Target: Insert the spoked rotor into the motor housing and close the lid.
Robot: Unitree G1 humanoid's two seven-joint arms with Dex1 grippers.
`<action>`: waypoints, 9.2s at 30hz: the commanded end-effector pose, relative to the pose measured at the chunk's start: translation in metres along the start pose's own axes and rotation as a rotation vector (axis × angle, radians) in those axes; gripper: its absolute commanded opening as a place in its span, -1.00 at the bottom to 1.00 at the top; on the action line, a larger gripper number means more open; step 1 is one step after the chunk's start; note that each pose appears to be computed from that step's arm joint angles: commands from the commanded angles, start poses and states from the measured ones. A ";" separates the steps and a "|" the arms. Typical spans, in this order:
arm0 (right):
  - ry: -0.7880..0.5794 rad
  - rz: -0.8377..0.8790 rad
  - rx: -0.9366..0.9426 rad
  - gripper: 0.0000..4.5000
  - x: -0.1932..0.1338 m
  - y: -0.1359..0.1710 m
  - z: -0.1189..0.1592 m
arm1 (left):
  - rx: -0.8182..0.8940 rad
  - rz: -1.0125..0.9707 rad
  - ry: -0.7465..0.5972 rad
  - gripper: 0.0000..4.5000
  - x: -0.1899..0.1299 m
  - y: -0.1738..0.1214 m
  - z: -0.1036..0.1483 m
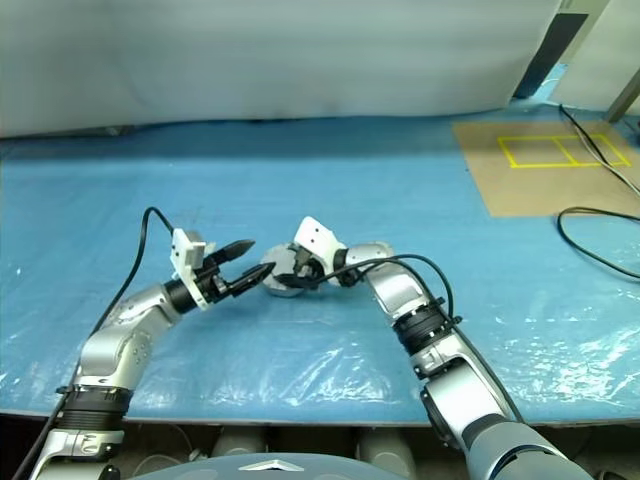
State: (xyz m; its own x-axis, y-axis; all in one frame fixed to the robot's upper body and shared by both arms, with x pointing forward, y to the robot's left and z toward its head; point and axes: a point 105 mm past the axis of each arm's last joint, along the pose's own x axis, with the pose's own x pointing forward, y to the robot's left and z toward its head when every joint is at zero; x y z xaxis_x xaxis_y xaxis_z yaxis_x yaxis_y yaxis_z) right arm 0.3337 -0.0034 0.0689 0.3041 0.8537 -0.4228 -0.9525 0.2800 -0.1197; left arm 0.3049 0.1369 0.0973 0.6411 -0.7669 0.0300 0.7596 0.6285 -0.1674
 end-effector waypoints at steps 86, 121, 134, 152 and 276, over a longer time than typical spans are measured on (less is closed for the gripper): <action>-0.213 0.097 0.976 0.99 -0.048 0.002 -0.027 | 0.236 -0.124 0.259 -1.00 0.016 0.008 -0.053; -0.268 0.080 1.081 -0.19 -0.031 0.002 -0.026 | 0.163 -0.128 0.008 -1.00 0.018 -0.005 0.006; -0.301 0.044 1.138 -0.21 -0.030 -0.004 -0.034 | 0.046 0.001 -0.150 -1.00 -0.022 0.005 0.066; -0.377 0.123 1.266 -0.51 -0.030 -0.005 -0.012 | -0.421 0.010 -0.300 -1.00 -0.032 -0.004 0.069; -0.503 0.082 1.274 0.35 -0.046 -0.034 0.039 | -0.745 0.299 -0.666 0.09 0.001 0.094 0.090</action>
State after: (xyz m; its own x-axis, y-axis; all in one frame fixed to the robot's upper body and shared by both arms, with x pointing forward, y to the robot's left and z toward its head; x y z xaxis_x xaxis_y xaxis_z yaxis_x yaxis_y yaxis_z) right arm 0.3534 -0.0366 0.1242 0.4872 0.8733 0.0045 -0.3517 0.1915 0.9163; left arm 0.3810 0.1733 0.1458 0.8771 -0.3517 0.3271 0.4289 0.2670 -0.8630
